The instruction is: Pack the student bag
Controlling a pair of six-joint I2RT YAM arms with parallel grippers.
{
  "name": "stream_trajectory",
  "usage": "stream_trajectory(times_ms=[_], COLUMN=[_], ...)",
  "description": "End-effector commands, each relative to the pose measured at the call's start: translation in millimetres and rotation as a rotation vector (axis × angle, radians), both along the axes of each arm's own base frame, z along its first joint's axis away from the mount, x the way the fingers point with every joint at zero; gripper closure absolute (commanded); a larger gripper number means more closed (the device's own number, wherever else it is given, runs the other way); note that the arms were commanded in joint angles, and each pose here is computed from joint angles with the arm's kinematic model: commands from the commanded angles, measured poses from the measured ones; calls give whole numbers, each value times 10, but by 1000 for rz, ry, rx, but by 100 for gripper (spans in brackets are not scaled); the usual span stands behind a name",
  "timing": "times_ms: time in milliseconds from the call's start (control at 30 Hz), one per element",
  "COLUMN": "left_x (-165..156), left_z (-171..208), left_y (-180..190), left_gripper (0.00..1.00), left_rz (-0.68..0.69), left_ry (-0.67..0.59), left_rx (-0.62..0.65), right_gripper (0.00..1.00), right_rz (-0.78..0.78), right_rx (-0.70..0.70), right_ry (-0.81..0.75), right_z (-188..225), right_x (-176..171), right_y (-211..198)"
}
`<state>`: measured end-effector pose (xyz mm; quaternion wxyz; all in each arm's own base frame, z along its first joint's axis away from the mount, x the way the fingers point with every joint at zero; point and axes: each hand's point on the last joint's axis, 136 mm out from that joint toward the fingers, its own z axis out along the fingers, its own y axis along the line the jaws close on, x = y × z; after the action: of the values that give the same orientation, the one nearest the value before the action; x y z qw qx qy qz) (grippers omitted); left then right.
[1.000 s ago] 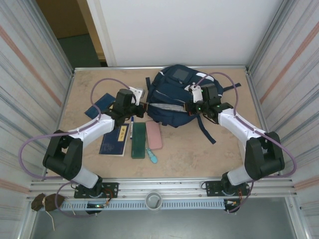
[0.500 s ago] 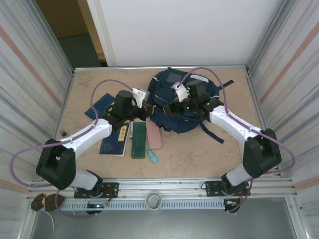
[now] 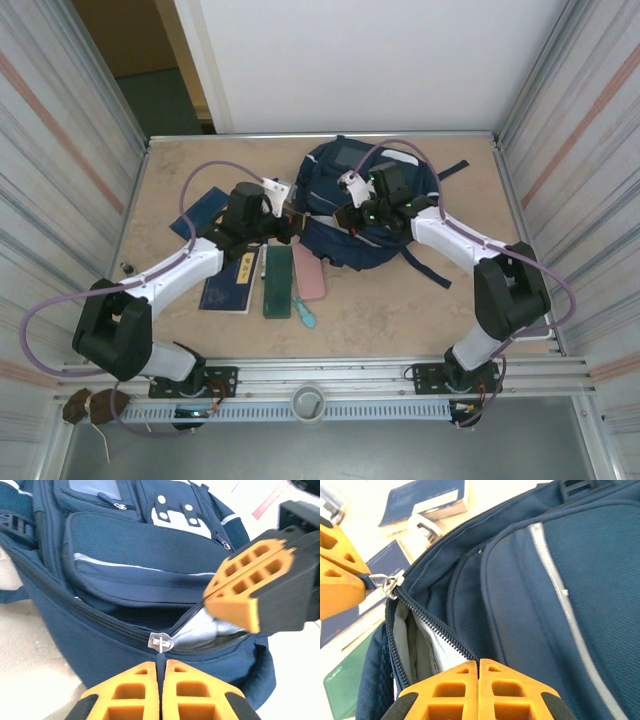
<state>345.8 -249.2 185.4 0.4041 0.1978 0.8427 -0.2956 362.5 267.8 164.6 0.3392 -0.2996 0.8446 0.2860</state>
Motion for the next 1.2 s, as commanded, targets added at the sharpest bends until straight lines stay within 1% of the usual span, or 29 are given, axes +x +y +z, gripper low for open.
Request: stream_trajectory(times_ms=[0, 100, 300, 367, 433, 467, 500, 533, 567, 600, 667, 733, 767, 800, 967, 1067, 1167], left_x=[207, 292, 452, 513, 511, 485, 446, 396, 343, 294, 190, 123, 96, 83, 62, 52, 46], left_z=[220, 98, -110, -184, -172, -126, -71, 2, 71, 124, 241, 298, 310, 312, 291, 294, 290], left_y=[322, 512, 734, 763, 667, 576, 477, 362, 260, 178, 20, -61, -92, -110, -154, -160, -151], left_gripper=[100, 100, 100, 100, 100, 100, 100, 100, 100, 100, 100, 100, 100, 100, 100, 100, 100], left_rz=[132, 190, 264, 276, 239, 200, 159, 112, 71, 35, -30, -61, -74, -80, -91, -91, -87], left_ry=[-86, -54, -15, -2, 10, 6, -1, -14, -24, -28, -44, -57, -64, -66, -57, -58, -60], left_rx=[6, 29, 91, 121, 87, 47, 7, -34, -64, -87, -124, -131, -127, -123, -122, -116, -104], right_gripper=[100, 100, 100, 100, 100, 100, 100, 100, 94, 84, 57, 43, 38, 35, 25, 25, 29], right_rz=[-247, -358, -468, -527, -568, -559, -524, -448, -361, -291, -135, -43, -12, 10, 128, 160, 185], right_rx=[-73, -94, -113, -123, -147, -150, -144, -127, -101, -72, 20, 72, 72, 61, -5, -19, -9], right_ry=[-8, -10, -19, -11, 2, 4, -4, -28, -57, -74, -76, -66, -63, -63, 20, 62, 112], right_z=[-13, -10, 71, 113, 150, 174, 206, 259, 310, 354, 460, 523, 522, 512, 217, 44, -87], right_x=[194, 229, 225, 257, 265, 249, 224, 167, 95, 23, -135, -206, -211, -208, -176, -183, -235], right_y=[-627, -916, -1221, -1350, -1414, -1385, -1313, -1162, -987, -851, -570, -388, -314, -243, 141, 269, 342])
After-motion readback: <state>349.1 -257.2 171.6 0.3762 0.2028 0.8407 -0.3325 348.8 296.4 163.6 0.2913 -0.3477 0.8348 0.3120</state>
